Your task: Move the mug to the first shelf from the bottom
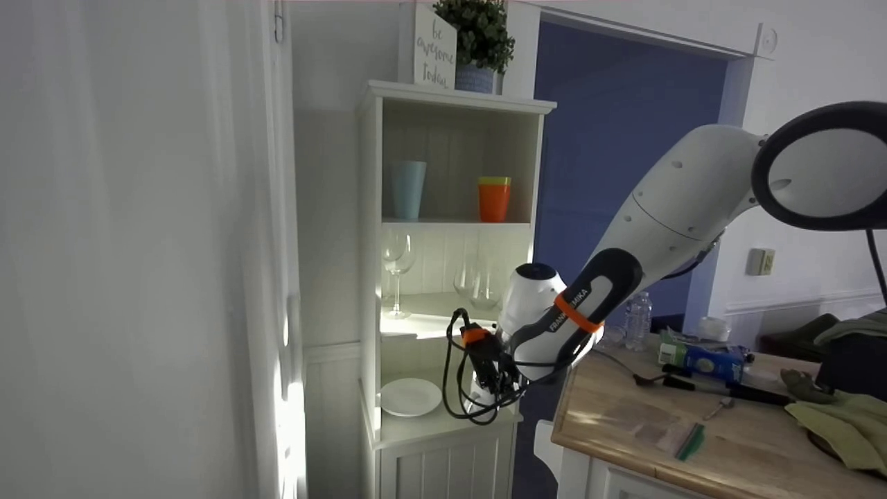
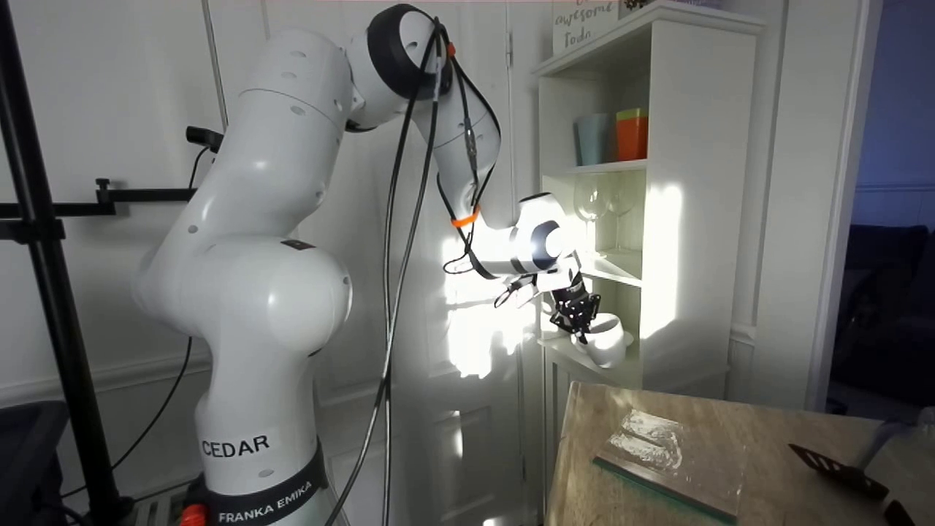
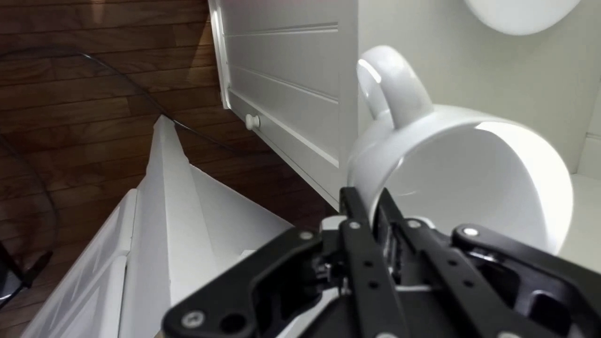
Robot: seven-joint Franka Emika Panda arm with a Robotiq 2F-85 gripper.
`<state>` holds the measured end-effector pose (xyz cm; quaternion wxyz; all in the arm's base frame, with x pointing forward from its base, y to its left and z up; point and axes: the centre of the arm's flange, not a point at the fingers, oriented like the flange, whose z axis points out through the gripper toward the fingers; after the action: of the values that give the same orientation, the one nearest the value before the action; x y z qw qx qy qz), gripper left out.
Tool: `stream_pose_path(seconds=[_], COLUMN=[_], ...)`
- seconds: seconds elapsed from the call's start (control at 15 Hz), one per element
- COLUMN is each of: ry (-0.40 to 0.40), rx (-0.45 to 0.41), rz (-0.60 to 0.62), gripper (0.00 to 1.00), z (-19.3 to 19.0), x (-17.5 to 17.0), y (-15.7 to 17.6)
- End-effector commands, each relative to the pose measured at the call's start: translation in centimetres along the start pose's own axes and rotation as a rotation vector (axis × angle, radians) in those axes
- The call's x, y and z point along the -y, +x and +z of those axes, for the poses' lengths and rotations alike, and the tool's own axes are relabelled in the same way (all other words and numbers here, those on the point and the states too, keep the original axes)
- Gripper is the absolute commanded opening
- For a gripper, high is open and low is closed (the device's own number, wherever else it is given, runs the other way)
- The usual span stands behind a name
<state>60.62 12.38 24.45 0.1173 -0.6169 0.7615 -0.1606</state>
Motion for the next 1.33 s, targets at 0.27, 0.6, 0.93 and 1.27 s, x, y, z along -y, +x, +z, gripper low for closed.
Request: stream_pose_path(seconds=[0.27, 0.6, 0.93, 1.27], ry=[0.079, 0.118, 0.139, 0.148], rx=[0.017, 0.026, 0.026, 0.024], rz=[-0.012, -0.018, -0.029, -0.041], gripper=[0.02, 0.02, 0.02, 0.02], z=[1.3, 2.7, 4.0, 4.6], x=[1.4, 1.7, 2.0, 2.5], y=[-0.3, -0.4, -0.4, -0.3])
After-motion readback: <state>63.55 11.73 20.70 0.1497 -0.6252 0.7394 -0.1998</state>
